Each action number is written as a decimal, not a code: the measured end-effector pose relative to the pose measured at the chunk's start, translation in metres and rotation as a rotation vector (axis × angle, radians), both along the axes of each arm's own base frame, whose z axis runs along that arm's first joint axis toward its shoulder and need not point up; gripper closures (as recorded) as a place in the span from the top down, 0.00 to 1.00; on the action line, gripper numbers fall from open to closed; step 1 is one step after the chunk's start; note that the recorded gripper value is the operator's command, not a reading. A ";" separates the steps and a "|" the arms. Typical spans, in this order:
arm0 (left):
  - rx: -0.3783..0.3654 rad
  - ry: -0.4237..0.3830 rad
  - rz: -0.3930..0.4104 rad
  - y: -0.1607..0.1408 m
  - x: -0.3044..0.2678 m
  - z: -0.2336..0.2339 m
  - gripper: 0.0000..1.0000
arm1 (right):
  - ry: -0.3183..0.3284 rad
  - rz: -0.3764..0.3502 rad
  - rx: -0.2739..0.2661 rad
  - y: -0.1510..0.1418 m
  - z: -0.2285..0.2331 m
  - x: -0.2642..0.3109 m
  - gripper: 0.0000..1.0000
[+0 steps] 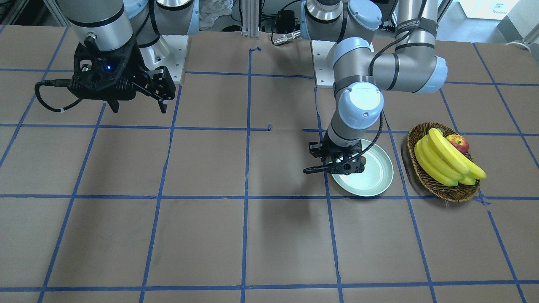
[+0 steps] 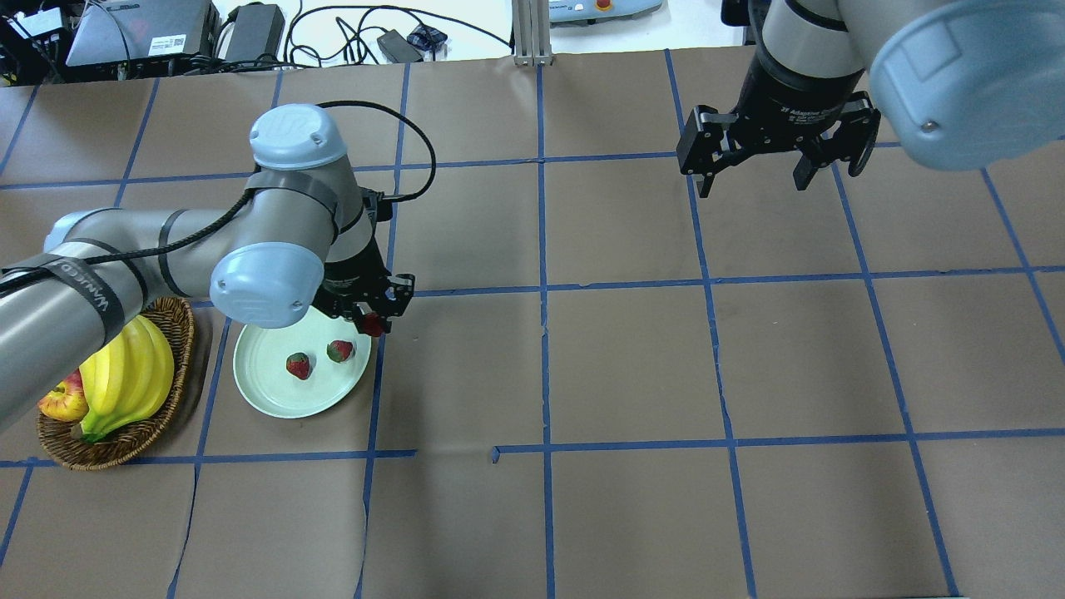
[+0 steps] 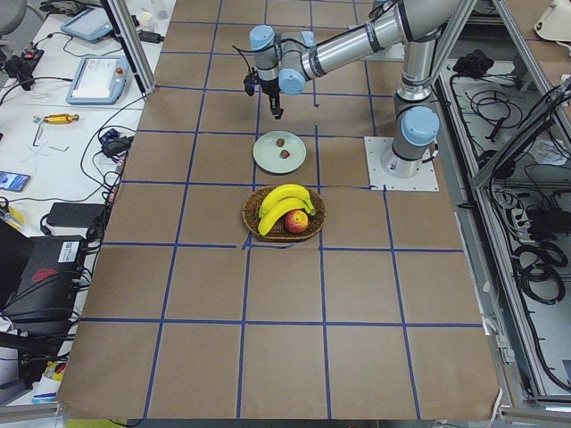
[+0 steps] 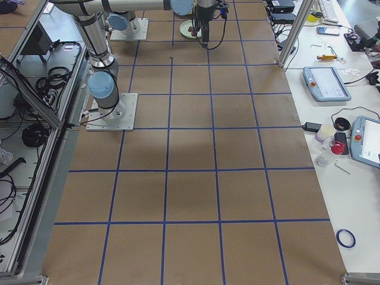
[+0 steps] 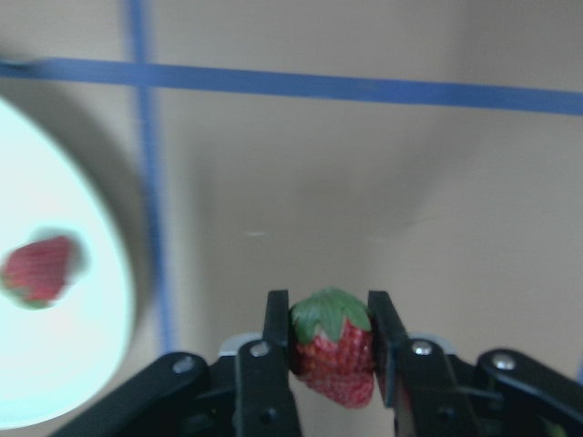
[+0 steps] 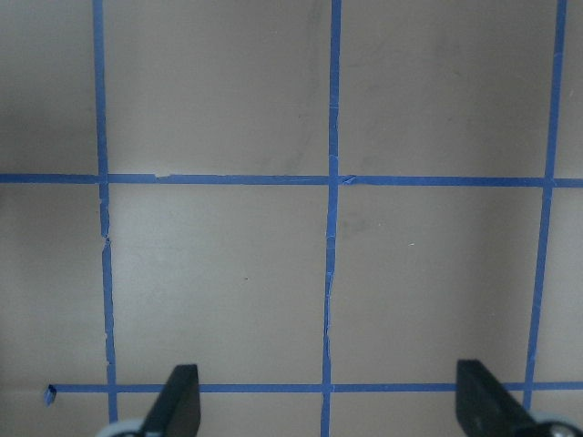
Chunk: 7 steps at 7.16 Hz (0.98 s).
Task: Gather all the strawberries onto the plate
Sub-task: 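Carry the strawberry over the plate and open the left gripper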
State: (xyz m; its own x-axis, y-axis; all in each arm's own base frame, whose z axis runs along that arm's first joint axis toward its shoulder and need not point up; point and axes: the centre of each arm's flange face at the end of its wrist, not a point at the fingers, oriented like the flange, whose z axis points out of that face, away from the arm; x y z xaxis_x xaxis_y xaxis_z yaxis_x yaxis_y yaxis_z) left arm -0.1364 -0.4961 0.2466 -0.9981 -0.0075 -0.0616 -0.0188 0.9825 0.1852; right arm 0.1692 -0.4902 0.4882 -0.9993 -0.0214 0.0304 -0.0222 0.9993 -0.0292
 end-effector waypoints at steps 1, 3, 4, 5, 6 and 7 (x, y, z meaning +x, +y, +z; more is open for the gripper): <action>0.031 -0.004 -0.027 0.003 0.040 -0.005 0.08 | 0.000 0.000 -0.002 0.000 0.000 0.000 1.00; 0.059 0.005 -0.039 0.004 0.094 -0.018 0.14 | -0.001 0.000 -0.006 -0.001 0.001 0.000 1.00; 0.055 0.007 -0.035 0.001 0.103 -0.025 0.31 | -0.002 0.000 -0.007 -0.001 0.001 0.000 1.00; 0.055 0.011 -0.031 -0.001 0.107 -0.032 0.66 | -0.002 0.001 -0.008 -0.001 0.001 0.000 1.00; 0.061 0.012 -0.031 -0.002 0.109 -0.037 1.00 | -0.002 0.001 -0.009 -0.001 0.001 0.000 1.00; 0.067 0.011 -0.033 -0.003 0.110 -0.041 1.00 | -0.002 0.001 -0.009 -0.001 0.001 0.000 1.00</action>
